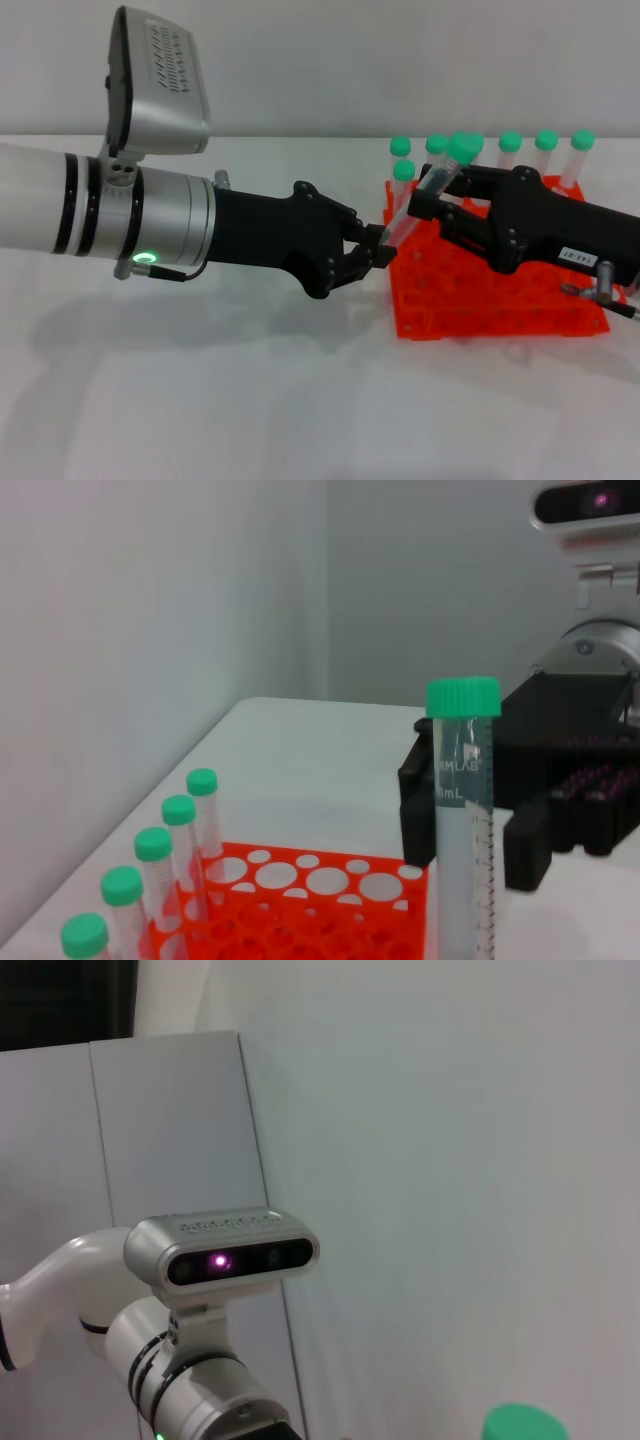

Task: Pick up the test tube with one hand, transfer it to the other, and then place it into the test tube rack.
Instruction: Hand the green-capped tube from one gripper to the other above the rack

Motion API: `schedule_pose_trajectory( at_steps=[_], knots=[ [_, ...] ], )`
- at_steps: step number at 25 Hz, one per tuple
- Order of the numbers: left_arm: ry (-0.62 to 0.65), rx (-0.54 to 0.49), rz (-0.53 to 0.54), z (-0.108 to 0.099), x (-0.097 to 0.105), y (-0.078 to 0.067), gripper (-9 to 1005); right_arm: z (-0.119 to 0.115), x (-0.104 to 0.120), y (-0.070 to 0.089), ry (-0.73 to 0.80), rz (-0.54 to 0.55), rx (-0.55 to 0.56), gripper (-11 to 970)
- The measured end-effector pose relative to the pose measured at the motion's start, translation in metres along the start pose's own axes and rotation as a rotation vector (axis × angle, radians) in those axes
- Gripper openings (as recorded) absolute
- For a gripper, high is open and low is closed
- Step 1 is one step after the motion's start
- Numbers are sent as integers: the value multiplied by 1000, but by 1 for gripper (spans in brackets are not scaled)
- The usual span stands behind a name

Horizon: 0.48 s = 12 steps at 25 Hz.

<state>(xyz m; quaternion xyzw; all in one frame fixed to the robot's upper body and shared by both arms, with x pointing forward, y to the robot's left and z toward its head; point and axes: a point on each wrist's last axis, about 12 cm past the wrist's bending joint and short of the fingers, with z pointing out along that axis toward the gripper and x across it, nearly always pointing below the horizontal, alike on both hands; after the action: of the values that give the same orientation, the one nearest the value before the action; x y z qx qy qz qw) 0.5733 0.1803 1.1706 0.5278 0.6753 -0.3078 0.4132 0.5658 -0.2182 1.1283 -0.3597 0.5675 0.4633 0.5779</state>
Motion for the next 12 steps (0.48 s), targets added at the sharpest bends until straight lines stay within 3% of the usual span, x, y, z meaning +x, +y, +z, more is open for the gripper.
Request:
schedule_pose_trajectory(
  at_steps=[12],
  knots=[
    [4, 4, 4, 1, -1, 0, 145, 2, 1, -1, -7, -10, 21, 300]
  ],
)
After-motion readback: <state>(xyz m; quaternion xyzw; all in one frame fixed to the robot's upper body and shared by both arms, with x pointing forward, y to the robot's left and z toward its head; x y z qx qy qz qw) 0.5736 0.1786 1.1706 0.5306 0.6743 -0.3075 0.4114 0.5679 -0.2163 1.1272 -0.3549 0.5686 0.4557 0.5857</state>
